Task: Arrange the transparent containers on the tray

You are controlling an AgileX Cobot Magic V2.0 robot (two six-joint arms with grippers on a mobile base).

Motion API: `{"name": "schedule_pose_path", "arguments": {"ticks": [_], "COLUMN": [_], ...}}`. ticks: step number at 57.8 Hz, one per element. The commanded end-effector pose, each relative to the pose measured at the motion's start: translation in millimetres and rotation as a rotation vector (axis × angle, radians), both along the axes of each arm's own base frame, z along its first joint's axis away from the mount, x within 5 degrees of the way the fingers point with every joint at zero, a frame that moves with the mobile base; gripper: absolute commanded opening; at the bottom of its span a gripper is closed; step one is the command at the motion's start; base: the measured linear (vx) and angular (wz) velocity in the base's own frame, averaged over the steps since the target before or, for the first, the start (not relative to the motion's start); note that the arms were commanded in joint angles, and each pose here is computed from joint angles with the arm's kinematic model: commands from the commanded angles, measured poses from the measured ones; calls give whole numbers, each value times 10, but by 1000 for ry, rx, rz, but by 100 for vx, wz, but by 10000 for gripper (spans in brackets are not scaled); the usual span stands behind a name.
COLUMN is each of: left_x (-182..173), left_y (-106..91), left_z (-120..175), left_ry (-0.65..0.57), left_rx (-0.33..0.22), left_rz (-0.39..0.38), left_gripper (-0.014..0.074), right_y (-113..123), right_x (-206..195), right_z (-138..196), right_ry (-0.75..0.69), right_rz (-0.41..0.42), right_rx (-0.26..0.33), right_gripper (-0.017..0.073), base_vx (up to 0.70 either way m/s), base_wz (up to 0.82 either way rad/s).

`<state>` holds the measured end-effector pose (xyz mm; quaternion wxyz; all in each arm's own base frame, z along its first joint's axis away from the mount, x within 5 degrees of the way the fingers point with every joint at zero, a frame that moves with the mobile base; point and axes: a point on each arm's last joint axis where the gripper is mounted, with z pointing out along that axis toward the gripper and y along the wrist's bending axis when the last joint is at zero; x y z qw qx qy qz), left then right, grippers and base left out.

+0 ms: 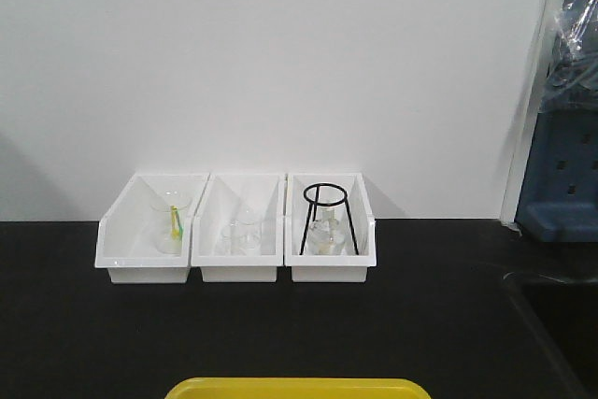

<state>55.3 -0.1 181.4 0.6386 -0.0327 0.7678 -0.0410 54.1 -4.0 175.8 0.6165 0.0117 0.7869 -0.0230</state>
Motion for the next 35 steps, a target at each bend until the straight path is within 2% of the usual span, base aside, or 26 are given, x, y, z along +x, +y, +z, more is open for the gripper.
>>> {"name": "schedule_pose_path", "arguments": {"ticks": [1,35], "left_x": [11,11], "left_y": [-9,-9], "left_z": [-36,-36], "left_ry": [-60,-60], "left_rx": [-13,-13], "left_rz": [-8,-8], "left_gripper": [-8,-8], "right_y": [2,2], "right_x": [13,13], "right_z": [46,46], "right_ry": [-80,-80], "right_rz": [3,3], "right_rx": [-15,-15], "right_gripper": [-13,-13], "base_vx": [0,0], "base_wz": [0,0]}}
